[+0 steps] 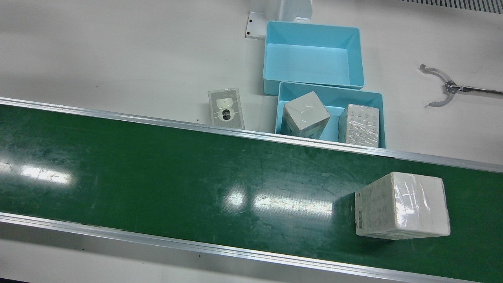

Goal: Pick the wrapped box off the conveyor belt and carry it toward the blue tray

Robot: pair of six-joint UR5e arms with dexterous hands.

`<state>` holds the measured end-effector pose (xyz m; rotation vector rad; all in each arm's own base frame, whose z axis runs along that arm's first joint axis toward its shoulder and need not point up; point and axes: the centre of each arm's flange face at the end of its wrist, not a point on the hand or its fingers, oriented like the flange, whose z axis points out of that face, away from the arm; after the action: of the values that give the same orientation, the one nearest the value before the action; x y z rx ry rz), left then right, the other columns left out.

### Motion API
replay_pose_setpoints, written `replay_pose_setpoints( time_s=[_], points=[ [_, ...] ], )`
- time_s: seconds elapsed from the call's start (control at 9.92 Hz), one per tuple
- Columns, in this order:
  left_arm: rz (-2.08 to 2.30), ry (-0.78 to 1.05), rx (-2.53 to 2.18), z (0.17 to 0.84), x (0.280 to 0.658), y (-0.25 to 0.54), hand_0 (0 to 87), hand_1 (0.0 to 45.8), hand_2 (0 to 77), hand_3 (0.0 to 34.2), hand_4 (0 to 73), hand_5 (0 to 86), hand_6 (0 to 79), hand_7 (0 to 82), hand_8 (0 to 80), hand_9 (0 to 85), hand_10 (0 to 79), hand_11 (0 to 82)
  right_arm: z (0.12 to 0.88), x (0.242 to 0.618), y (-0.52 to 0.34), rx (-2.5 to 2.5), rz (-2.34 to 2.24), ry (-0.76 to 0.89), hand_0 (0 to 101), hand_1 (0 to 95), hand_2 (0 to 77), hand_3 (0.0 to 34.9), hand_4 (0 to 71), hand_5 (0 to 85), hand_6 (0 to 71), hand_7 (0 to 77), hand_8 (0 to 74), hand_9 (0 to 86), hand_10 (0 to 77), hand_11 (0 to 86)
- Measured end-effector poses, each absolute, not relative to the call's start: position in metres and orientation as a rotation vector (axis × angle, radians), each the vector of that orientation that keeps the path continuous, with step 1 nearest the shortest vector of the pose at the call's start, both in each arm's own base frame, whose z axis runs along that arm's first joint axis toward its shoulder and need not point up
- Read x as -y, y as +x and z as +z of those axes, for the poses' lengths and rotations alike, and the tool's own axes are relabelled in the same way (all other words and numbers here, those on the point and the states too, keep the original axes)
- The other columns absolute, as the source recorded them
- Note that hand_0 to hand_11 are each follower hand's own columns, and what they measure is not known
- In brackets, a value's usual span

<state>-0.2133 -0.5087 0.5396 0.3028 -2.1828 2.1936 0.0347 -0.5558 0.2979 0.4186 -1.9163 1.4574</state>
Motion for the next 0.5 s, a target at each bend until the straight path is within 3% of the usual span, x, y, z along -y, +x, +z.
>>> replay_pose_setpoints(
  time_s=[0.5],
  points=[
    [2.194, 0.303, 2.183, 0.5396, 0.5087, -0.2133, 0.0, 0.0, 1.1, 0.0, 0.5, 0.5, 0.5, 0.5, 0.0, 0.0, 0.5, 0.0, 0.3028, 0.5568, 0.0324, 1.900, 1.459, 0.419, 47, 16.9, 24.0, 18.7, 0.0, 14.2, 0.0, 0.0, 0.0, 1.1, 0.0, 1.6]
  ],
)
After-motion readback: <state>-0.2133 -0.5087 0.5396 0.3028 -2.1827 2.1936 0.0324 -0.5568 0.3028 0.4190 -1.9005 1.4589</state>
